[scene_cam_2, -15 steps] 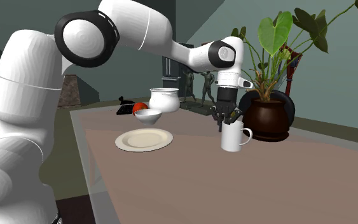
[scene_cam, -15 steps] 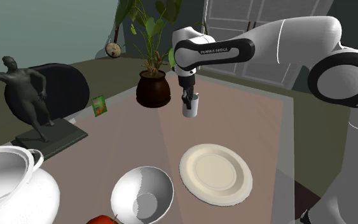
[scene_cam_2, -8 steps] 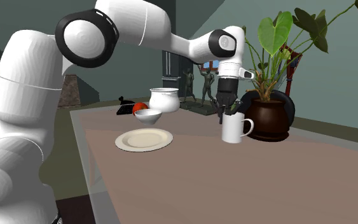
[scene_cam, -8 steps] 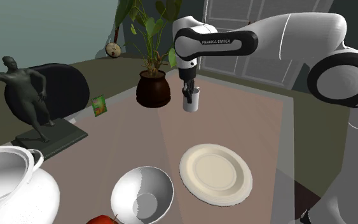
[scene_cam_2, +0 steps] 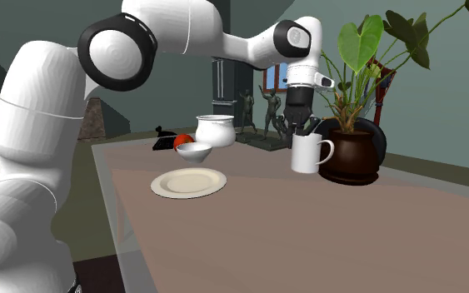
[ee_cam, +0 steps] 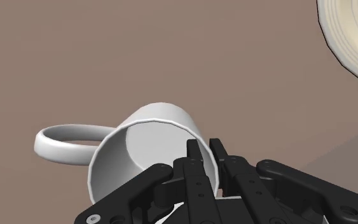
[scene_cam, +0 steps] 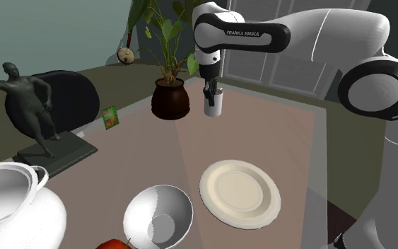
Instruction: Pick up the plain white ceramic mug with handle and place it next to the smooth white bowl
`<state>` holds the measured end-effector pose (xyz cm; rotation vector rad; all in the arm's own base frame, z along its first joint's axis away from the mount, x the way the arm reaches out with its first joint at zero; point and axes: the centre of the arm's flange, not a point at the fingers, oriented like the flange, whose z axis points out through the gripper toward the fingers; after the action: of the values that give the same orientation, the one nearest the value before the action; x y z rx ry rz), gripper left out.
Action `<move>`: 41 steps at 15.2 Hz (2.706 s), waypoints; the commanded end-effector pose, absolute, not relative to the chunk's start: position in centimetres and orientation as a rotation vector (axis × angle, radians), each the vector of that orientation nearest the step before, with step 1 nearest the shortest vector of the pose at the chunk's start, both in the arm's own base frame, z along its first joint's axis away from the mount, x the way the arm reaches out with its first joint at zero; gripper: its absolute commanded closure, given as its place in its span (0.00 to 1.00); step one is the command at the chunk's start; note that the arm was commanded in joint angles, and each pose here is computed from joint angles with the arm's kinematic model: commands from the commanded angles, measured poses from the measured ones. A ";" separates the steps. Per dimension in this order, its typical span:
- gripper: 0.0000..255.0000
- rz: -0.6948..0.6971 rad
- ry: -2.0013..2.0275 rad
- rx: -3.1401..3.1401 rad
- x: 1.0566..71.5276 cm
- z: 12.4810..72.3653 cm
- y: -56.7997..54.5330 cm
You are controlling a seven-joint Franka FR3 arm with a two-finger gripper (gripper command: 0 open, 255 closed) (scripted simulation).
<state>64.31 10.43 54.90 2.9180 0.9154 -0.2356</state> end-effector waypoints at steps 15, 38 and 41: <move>1.00 -0.236 0.916 2.918 61.0 61.1 14.6; 1.00 -0.236 0.916 2.918 42.2 61.1 38.4; 1.00 -0.236 0.916 2.918 39.7 61.1 41.5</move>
<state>40.59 40.33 61.21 2.9173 0.9178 -0.2361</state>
